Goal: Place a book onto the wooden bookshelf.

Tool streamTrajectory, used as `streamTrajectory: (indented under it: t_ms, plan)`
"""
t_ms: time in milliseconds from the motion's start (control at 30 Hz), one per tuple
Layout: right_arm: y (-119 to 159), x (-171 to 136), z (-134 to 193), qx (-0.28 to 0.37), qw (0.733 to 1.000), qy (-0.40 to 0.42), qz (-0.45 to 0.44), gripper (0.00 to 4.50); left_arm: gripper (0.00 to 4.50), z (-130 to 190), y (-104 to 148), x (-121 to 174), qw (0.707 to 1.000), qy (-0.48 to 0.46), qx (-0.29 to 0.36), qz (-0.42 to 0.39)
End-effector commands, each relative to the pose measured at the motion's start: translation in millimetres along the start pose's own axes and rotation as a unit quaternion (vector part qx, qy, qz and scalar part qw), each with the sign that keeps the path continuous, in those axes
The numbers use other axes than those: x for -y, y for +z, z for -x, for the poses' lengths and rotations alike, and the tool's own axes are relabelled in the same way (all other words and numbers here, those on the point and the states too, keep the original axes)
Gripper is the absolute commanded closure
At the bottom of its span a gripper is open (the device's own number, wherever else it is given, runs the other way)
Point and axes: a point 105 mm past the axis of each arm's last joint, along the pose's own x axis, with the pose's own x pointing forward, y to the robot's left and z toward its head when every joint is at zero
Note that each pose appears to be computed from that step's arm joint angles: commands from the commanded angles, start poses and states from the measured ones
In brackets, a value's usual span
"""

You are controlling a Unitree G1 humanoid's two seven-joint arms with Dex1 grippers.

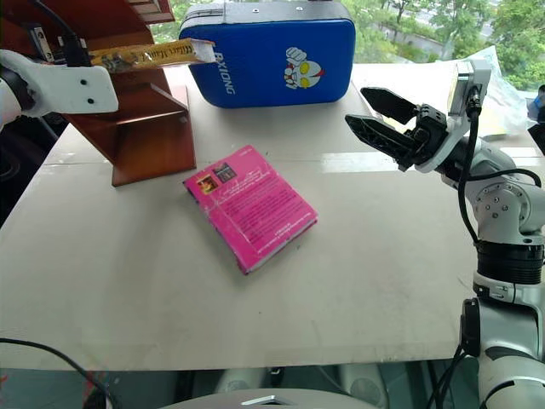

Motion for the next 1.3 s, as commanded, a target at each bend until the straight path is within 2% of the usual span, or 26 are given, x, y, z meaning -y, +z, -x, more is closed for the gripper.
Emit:
streamTrajectory:
  t_ms: [33, 600, 900, 967, 1000, 1067, 1133, 1267, 1300]
  plan:
    - [11.5, -2.2, -3.4, -0.004, 0.998, -0.011, 0.055, 0.0, 4.23, 3.4, -10.1, -12.9, 1.0, 0.008, -0.018, -0.004]
    - [5.8, -2.9, -1.6, -0.038, 0.993, -0.049, 0.099, 0.0, 4.23, 8.7, -40.6, -6.1, 0.992, -0.045, -0.114, 0.032]
    - [9.8, -0.8, -4.6, -0.035, 0.992, -0.059, 0.102, 0.0, 4.23, 13.0, -37.1, -7.4, 0.991, -0.047, -0.116, 0.054]
    - [10.9, -1.2, -5.2, -0.032, 0.993, -0.059, 0.101, 0.0, 3.21, 15.1, -36.6, -8.8, 0.99, -0.048, -0.118, 0.058]
    - [11.4, -1.9, -5.4, -0.03, 0.993, -0.057, 0.1, 0.0, 2.95, 16.2, -37.1, -8.7, 0.99, -0.049, -0.121, 0.06]
    - [12.8, -4.3, -6.0, -0.024, 0.994, -0.05, 0.097, 0.0, 2.06, 18.5, -38.3, -8.6, 0.989, -0.05, -0.126, 0.062]
    - [14.5, -6.7, -6.7, -0.018, 0.995, -0.043, 0.094, 0.0, 1.05, 20.2, -38.8, -8.5, 0.988, -0.051, -0.129, 0.065]
    - [17.2, -11.4, -8.8, -0.01, 0.996, -0.026, 0.087, 0.0, 0.05, 24.0, -40.7, -10.0, 0.987, -0.048, -0.137, 0.068]
    - [16.9, -11.6, -8.8, -0.01, 0.996, -0.025, 0.086, 0.0, 0.05, 25.2, -41.2, -10.9, 0.987, -0.046, -0.138, 0.069]
